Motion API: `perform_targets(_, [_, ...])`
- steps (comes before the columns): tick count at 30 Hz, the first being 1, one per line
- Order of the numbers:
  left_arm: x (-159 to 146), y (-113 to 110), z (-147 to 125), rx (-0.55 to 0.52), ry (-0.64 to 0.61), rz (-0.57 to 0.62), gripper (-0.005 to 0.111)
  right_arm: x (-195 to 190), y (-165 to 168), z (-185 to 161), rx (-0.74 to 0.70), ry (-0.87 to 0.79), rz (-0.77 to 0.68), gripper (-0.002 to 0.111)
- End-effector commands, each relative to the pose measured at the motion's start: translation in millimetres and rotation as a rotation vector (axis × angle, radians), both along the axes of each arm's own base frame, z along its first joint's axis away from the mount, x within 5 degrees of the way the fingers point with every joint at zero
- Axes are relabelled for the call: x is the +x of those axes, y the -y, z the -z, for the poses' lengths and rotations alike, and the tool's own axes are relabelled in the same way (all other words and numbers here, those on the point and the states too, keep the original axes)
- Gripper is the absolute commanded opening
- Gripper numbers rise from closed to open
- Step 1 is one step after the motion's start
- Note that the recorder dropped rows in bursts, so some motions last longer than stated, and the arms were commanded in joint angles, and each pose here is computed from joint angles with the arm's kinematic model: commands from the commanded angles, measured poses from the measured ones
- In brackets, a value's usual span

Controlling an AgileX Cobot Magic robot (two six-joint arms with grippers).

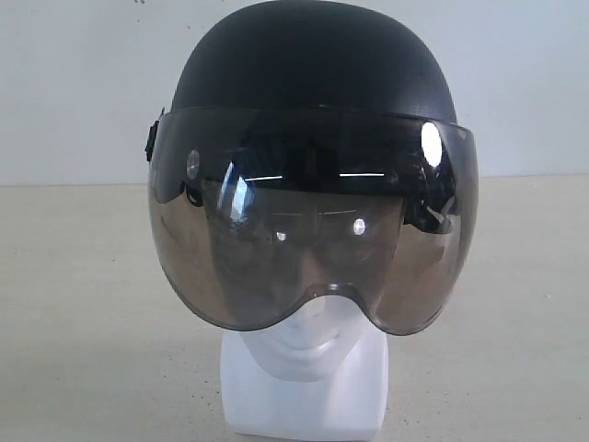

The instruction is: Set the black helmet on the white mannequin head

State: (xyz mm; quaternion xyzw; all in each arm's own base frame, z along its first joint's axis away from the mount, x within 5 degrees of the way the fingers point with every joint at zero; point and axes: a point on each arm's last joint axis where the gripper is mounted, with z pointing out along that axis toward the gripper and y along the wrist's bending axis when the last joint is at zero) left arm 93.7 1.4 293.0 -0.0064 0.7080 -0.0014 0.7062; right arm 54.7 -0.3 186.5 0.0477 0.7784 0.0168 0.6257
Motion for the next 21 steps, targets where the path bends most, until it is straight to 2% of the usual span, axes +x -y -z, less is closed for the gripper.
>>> perform_targets(1, [-0.9,-0.3,0.3,-0.014,0.005,-0.005,0.004,-1.1,3.4,3.5,-0.043,-0.031,0.023,0.000])
perform_targets(4, [-0.9,-0.3,0.3,-0.014,0.005,-0.005,0.004,-1.0,0.5,3.5,-0.145,-0.032,-0.055,0.000])
perform_targets(7, [-0.9,-0.3,0.3,-0.014,0.005,-0.005,0.004,-1.0,-1.4,3.5,-0.138,-0.029,-0.088,0.000])
perform_targets(21, [-0.9,-0.1,0.3,-0.014,0.005,-0.004,0.004,-1.0,-1.2,3.6,-0.109,-0.031,-0.078,0.000])
